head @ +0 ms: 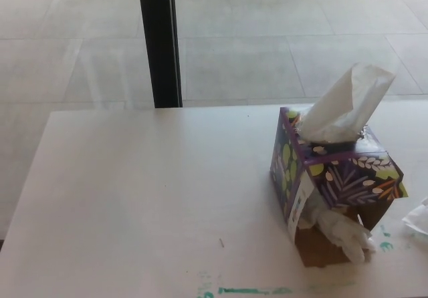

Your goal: The robot uses its right hand to pull out a tissue from the tissue box kept in the middle of the desk and put it on the right side

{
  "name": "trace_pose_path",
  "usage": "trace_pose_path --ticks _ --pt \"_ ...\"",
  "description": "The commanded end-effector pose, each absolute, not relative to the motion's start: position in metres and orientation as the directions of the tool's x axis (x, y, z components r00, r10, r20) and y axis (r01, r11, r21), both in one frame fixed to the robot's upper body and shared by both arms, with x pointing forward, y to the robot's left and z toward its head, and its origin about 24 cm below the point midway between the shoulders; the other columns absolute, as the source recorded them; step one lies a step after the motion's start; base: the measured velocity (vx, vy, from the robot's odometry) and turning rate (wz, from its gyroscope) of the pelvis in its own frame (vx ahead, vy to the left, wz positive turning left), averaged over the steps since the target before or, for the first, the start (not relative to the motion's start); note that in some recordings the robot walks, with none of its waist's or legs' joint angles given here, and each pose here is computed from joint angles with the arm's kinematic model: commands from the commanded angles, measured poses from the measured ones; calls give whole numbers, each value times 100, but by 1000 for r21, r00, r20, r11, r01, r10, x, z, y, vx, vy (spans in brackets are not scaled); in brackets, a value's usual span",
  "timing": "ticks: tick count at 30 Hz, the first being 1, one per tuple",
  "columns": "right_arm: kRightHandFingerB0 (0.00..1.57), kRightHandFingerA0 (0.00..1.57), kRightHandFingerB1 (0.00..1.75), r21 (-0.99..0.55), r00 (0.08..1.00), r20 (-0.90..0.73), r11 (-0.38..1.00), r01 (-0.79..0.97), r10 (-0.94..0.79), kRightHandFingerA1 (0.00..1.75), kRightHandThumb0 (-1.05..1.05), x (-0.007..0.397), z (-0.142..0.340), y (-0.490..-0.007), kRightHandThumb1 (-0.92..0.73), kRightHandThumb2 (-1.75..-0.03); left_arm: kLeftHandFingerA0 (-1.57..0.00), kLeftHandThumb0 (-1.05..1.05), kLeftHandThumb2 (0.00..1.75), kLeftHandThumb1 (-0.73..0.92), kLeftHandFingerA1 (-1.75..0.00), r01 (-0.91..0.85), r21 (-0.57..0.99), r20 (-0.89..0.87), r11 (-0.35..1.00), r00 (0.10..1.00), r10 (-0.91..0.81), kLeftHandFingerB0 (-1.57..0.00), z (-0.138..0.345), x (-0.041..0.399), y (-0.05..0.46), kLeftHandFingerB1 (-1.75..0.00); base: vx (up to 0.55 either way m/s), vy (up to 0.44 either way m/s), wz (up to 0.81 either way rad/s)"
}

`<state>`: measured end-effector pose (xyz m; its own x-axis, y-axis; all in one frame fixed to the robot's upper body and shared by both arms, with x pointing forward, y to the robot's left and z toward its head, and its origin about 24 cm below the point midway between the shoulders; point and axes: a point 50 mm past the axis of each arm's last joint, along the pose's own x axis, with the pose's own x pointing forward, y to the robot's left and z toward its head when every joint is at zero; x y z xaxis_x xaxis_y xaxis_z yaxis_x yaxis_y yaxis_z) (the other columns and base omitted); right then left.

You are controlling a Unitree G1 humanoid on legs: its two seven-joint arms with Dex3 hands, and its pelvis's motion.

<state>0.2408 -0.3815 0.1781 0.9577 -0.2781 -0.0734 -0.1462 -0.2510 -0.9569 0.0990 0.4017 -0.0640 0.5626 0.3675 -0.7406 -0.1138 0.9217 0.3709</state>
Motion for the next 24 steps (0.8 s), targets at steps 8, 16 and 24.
trace_pose_path --ticks 8,16,24 --pt "50 66 122 -573 7 -99 63 817 -995 162 -55 6 3 -462 -72 -69 -81 -90 75 92 -118 -154 386 -726 910 558 402 -65 -62 99 405 -112 0 0 0" --pt "36 32 121 -459 -124 -305 32 888 -944 132 -49 -17 -30 -447 -68 -84 -81 -91 77 92 -115 -147 397 -723 906 558 407 -64 -60 101 407 -110 0 0 0" --pt "45 52 107 -459 -30 -374 157 874 -927 126 -49 -9 -48 -431 -62 -75 -84 -98 73 92 -118 -193 370 -723 909 555 412 -64 -62 103 406 -112 0 0 0"
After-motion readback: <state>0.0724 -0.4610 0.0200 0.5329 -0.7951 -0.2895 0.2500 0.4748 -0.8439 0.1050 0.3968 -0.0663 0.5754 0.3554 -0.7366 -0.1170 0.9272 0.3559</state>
